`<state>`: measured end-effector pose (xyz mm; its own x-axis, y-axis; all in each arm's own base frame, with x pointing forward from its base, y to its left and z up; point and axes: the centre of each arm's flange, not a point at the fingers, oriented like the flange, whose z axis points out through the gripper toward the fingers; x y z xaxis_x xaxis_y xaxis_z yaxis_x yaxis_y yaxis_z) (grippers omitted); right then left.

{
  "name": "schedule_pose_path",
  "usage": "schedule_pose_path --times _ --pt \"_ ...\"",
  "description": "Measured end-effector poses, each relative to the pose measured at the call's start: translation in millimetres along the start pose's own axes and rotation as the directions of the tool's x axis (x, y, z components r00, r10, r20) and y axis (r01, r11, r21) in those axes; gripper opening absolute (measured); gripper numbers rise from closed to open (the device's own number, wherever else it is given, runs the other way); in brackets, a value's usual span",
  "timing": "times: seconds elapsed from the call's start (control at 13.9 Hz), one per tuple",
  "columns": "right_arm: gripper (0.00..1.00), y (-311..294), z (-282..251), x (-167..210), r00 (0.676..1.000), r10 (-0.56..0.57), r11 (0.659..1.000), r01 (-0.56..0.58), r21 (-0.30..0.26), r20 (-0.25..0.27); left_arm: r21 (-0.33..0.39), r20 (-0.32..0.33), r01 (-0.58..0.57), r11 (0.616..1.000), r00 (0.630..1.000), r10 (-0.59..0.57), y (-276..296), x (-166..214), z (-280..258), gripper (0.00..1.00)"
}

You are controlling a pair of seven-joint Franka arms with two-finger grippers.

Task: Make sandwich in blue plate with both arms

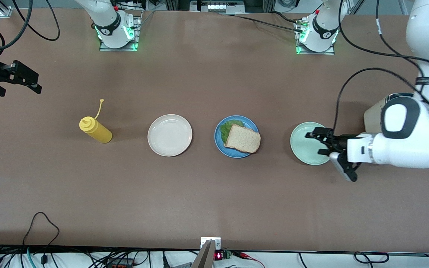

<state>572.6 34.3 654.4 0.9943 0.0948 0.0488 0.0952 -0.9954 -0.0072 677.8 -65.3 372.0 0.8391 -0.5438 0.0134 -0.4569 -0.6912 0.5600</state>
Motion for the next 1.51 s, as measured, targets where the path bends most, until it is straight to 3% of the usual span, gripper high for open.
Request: schedule_pose_path --times 0.22,0.43,0.58,0.79,0.94,1.08,1.37,1.51 --pt "1.00 0.0 0.0 0.0 1.000 0.000 1.000 0.000 0.000 0.000 0.119 0.091 0.066 0.991 0.993 -0.077 16.3 -11.0 -42.2 1.00" --pt "1.00 0.0 0.0 0.0 1.000 0.000 1.000 0.000 0.000 0.000 0.315 0.120 0.072 0.946 0.986 -0.115 49.5 -15.8 -79.1 1.00" --pt "1.00 0.0 0.0 0.0 1.000 0.000 1.000 0.000 0.000 0.000 0.419 0.109 0.107 0.902 0.980 -0.167 75.9 -25.9 -105.4 1.00" --pt "1.00 0.1 0.0 0.0 1.000 0.000 1.000 0.000 0.000 0.000 0.521 0.043 0.218 0.825 0.959 -0.280 94.5 -56.5 -139.4 1.00" --pt "1.00 0.0 -0.1 0.0 1.000 0.000 1.000 0.000 0.000 0.000 0.556 -0.077 0.374 0.742 0.912 -0.402 106.1 -69.3 -137.8 1.00" --pt "1.00 0.1 -0.1 0.0 1.000 0.000 1.000 0.000 0.000 0.000 0.562 -0.175 0.441 0.700 0.890 -0.421 122.6 -76.9 -131.3 1.00" --pt "1.00 0.2 -0.1 0.0 1.000 0.000 1.000 0.000 0.000 0.000 0.506 -0.248 0.484 0.714 0.874 -0.417 150.9 -102.0 -148.6 1.00" --pt "1.00 0.2 -0.1 0.0 1.000 0.000 1.000 0.000 0.000 0.000 0.501 -0.226 0.456 0.735 0.889 -0.397 159.6 -108.6 -153.0 1.00"
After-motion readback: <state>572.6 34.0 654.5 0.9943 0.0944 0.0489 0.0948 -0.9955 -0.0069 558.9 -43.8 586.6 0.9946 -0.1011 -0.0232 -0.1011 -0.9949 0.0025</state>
